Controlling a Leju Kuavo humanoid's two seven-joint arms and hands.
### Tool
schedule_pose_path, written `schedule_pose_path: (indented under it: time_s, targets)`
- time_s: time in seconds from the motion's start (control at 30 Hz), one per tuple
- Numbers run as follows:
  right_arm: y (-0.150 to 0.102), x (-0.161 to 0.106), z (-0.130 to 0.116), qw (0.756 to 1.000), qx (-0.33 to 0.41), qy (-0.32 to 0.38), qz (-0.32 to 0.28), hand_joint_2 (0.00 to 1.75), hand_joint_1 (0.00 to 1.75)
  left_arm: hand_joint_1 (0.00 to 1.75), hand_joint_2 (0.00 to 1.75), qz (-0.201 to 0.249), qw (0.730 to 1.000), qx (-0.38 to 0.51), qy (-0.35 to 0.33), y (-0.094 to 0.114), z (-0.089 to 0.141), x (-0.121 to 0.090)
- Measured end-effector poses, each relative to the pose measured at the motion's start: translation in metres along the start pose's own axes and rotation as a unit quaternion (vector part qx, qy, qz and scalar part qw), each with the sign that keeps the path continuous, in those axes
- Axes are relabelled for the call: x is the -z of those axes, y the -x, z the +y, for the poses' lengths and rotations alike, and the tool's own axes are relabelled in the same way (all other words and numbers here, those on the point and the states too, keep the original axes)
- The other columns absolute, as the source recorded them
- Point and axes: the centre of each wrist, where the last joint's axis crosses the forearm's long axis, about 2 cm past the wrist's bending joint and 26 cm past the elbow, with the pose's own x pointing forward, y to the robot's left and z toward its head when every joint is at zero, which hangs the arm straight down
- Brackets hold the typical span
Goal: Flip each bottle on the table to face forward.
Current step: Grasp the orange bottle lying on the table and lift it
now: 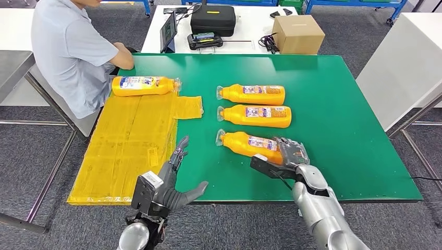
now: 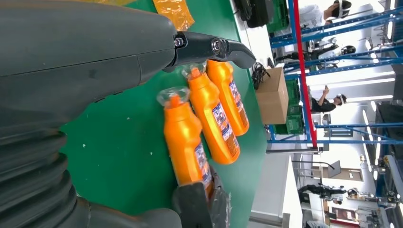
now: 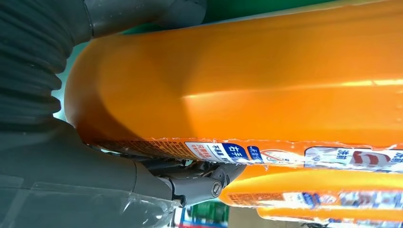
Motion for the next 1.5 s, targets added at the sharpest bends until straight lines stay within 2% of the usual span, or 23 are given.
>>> schedule_pose_path:
  time_s: [0.2,0.33,0.5,0.67,0.93,1.07,1.23,1.37,1.5]
  targets:
    - [0.008,-0.003,-0.001,0.998,0.052,0.006,-0.017,1.75,1.75,0.0,1.75,-0.002,1.0,-0.006,0.006,0.001,-0.002,0.002]
    - [0.011,-0.01,0.002,0.986,0.158,0.01,-0.059,1.75,1.75,0.0,1.75,-0.003,1.0,-0.029,-0.01,0.002,-0.002,0.002]
    - [-0.012,-0.022,0.008,0.964,0.242,0.025,-0.104,1.75,1.75,0.0,1.75,0.019,0.997,-0.058,-0.05,0.004,0.0,0.001]
    - [-0.033,-0.03,0.011,0.958,0.258,0.028,-0.126,1.75,1.75,0.0,1.75,0.025,0.996,-0.063,-0.057,0.007,0.002,0.0]
    - [-0.043,-0.035,0.013,0.951,0.267,0.032,-0.152,1.75,1.75,0.0,1.75,0.028,0.995,-0.074,-0.062,0.008,0.002,0.0]
    - [-0.059,-0.036,0.012,0.937,0.294,0.023,-0.188,1.75,1.75,0.0,1.75,0.029,0.992,-0.106,-0.061,0.01,0.003,-0.001]
    - [-0.087,-0.035,0.012,0.911,0.33,0.004,-0.247,1.75,1.75,0.0,1.75,0.028,0.989,-0.142,-0.023,0.015,0.0,-0.002]
    - [-0.1,-0.034,0.016,0.899,0.344,-0.006,-0.272,1.75,1.75,0.0,1.75,0.025,0.986,-0.164,-0.001,0.02,-0.003,0.002]
    - [-0.117,-0.032,0.019,0.879,0.358,-0.015,-0.314,1.75,1.75,0.0,1.75,0.042,0.978,-0.201,0.022,0.03,-0.007,0.006]
